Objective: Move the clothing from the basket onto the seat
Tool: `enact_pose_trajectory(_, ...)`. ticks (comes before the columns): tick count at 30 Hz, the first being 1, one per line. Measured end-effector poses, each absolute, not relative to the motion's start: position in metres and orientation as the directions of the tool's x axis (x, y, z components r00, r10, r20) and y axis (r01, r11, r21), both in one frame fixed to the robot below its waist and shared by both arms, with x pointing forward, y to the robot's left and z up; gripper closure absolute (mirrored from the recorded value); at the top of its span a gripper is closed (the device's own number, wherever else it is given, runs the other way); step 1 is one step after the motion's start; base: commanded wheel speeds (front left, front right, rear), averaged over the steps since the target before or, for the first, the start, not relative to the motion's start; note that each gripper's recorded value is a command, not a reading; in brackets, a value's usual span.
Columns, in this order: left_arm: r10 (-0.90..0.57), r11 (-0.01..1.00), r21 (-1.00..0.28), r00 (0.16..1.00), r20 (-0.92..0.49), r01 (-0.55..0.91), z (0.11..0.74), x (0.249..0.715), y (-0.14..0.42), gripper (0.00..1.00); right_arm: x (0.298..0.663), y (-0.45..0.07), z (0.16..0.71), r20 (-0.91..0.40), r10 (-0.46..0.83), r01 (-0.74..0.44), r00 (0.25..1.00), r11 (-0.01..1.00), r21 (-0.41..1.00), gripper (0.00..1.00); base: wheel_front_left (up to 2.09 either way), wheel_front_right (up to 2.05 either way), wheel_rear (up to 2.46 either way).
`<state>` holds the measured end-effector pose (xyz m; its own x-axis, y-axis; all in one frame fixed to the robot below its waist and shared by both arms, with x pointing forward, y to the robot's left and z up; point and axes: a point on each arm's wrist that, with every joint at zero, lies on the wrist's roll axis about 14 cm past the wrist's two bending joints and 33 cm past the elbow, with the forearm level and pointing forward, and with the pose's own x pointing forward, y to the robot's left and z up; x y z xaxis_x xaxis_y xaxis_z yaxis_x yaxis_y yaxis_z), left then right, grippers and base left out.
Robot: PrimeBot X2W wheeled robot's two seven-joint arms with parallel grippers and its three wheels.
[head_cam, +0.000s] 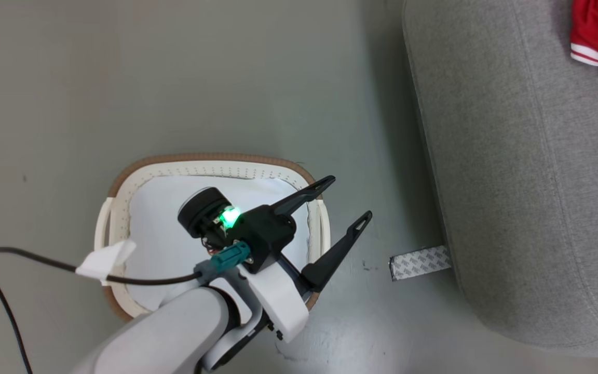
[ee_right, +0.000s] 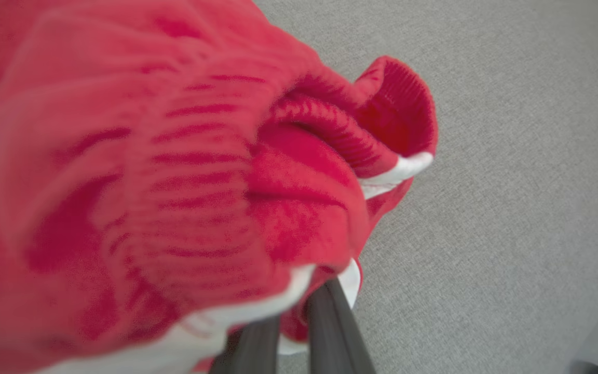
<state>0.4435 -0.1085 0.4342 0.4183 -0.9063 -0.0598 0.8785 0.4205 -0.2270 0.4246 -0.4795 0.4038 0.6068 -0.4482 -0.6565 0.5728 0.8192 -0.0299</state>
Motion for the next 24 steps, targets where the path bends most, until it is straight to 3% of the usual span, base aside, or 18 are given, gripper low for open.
enact_pose_trajectory(1,-0.906,0.421,-0.224,0.420,-0.055,0.879,0.436,0.444,-0.109,0.00,0.426,-0.479,0.406,-0.653,-0.448,0.571,0.611,0.820,-0.028,0.05,0.00,0.00,0.00)
enact_pose_trajectory(3,-0.904,0.425,-0.218,0.426,-0.046,0.879,0.440,0.443,-0.108,0.00,0.422,-0.480,0.409,-0.649,-0.454,0.574,0.610,0.818,-0.032,0.00,0.00,0.00,0.00)
enact_pose_trajectory(13,-0.884,0.453,-0.211,0.466,0.019,0.866,0.480,0.425,-0.109,0.00,0.380,-0.480,0.442,-0.668,-0.456,0.509,0.588,0.851,-0.133,0.00,0.00,0.00,0.00)
enact_pose_trajectory(20,-0.784,0.591,-0.173,0.611,0.105,0.788,0.528,0.432,-0.076,0.00,0.385,-0.464,0.540,-0.467,-0.423,0.396,0.777,0.904,-0.159,0.00,0.00,0.00,0.00)
enact_pose_trajectory(24,-0.693,0.686,-0.157,0.704,0.159,0.711,0.556,0.438,-0.042,0.00,0.395,-0.424,0.587,-0.318,-0.310,0.295,0.896,0.951,-0.096,0.00,0.00,0.00,0.00)
